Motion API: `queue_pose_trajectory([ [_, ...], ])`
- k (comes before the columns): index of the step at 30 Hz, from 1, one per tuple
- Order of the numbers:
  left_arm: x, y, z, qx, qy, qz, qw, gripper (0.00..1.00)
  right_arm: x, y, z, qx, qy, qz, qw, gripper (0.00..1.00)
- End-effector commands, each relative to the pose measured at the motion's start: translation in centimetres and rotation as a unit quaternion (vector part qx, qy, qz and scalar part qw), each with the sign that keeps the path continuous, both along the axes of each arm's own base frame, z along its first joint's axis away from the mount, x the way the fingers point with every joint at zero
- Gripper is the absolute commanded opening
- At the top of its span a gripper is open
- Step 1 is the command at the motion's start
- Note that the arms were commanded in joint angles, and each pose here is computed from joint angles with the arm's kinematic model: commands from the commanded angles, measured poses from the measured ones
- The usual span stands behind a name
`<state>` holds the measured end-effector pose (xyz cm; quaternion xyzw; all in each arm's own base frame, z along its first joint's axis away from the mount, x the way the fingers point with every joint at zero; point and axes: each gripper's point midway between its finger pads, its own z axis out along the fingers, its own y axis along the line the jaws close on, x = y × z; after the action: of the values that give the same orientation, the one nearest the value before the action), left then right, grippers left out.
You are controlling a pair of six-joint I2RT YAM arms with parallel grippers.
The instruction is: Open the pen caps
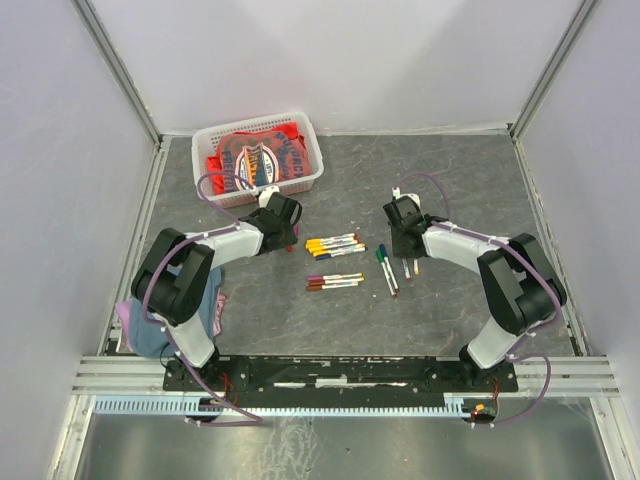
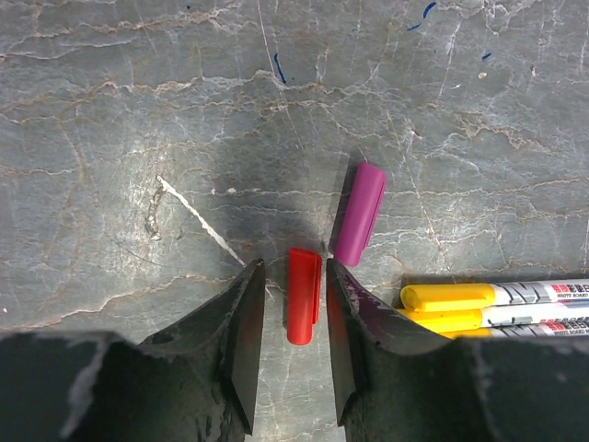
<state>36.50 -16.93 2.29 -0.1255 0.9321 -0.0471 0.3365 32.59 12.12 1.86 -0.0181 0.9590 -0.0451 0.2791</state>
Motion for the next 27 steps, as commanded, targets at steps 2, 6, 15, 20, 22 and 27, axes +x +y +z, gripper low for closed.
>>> queue_pose_trajectory([
  [2,0.5,-0.1,-0.2,0.01,-0.004,-0.007,1.0,0.41,1.4,0.3,3.2,0.014,-0.044,0.0,0.999,0.34],
  [6,0.4,0.1,0.3,0.009,-0.008,-0.005,1.0,0.42,1.4,0.8,4.6,0.022,-0.06,0.01,0.998,0.38],
  [15,0.2,0.3,1.7,-0.001,-0.024,0.003,1.0,0.51,0.5,2.1,7.0,0.026,-0.088,0.039,0.995,0.45],
  [20,-0.1,0.4,2.1,-0.006,-0.028,0.005,1.0,0.53,0.0,3.2,7.2,0.03,-0.091,0.059,0.994,0.45],
  [22,-0.1,0.4,2.4,-0.009,-0.032,0.006,0.999,0.53,-0.3,3.8,7.1,0.029,-0.088,0.068,0.993,0.45],
  [27,0.0,0.2,3.4,-0.019,-0.042,0.005,0.999,0.53,-0.9,4.6,6.0,0.025,-0.074,0.079,0.994,0.45],
])
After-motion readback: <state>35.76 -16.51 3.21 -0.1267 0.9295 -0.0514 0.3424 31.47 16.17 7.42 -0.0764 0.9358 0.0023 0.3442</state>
